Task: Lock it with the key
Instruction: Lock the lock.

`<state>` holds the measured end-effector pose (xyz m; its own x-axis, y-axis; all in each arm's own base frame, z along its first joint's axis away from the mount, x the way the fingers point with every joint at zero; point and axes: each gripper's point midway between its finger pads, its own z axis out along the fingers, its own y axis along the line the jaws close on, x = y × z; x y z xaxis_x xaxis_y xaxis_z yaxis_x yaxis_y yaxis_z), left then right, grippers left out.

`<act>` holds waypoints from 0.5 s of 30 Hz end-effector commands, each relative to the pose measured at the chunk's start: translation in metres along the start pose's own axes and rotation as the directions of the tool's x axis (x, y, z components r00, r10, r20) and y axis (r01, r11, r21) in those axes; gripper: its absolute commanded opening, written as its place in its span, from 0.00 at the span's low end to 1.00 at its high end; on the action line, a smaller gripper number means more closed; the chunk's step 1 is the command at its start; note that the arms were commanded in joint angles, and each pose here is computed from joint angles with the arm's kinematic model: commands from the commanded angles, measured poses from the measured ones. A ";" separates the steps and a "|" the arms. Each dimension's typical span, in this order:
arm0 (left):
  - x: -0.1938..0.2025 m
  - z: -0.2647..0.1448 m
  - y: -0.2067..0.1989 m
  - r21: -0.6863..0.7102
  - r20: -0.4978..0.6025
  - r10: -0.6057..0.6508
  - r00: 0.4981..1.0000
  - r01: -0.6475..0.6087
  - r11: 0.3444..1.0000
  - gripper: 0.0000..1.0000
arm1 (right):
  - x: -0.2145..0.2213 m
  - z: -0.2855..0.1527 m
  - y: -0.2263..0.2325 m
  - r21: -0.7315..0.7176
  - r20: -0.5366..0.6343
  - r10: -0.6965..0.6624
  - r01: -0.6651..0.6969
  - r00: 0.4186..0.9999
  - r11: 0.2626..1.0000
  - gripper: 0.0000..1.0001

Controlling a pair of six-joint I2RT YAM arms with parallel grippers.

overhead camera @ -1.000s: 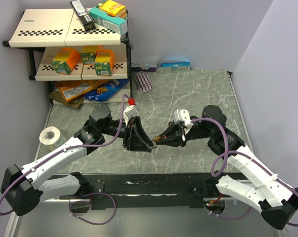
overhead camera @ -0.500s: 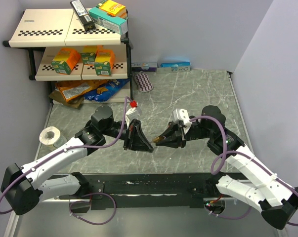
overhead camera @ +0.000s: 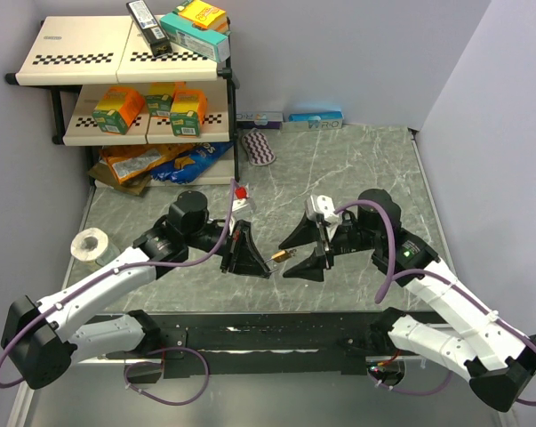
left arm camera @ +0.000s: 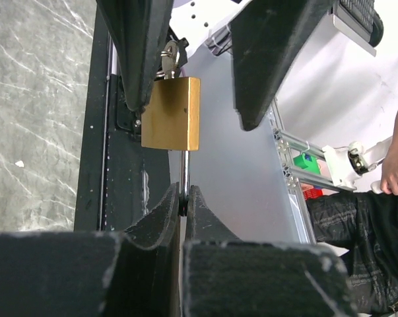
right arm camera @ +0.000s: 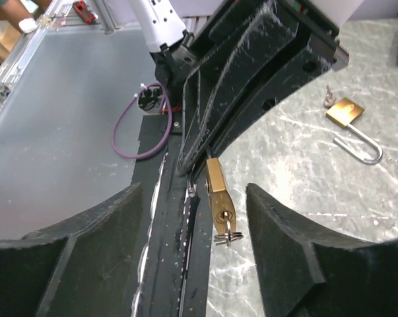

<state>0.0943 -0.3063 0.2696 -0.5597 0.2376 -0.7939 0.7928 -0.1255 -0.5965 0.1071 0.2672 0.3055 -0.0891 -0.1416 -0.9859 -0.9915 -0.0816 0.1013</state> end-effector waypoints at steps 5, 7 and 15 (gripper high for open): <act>-0.024 -0.004 -0.016 0.016 0.008 0.139 0.990 -0.139 0.990 0.01 | 0.003 0.002 -0.006 -0.005 -0.035 -0.036 0.036 0.999 0.999 0.51; -0.023 -0.004 -0.010 -0.007 -0.011 0.147 0.989 -0.147 0.989 0.01 | 0.003 0.002 -0.004 -0.016 -0.033 -0.039 0.039 0.999 0.999 0.41; -0.039 -0.007 0.011 -0.143 -0.050 0.235 0.971 -0.240 0.960 0.01 | -0.005 0.002 0.005 -0.066 -0.012 -0.034 0.033 0.999 0.997 0.11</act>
<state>0.1041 -0.3064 0.2827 -0.4619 0.2791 -0.8419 0.8577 -0.1012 -0.5042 0.1126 0.2688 0.2868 -0.1013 -0.1974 -0.9751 -0.9893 -0.0835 0.1197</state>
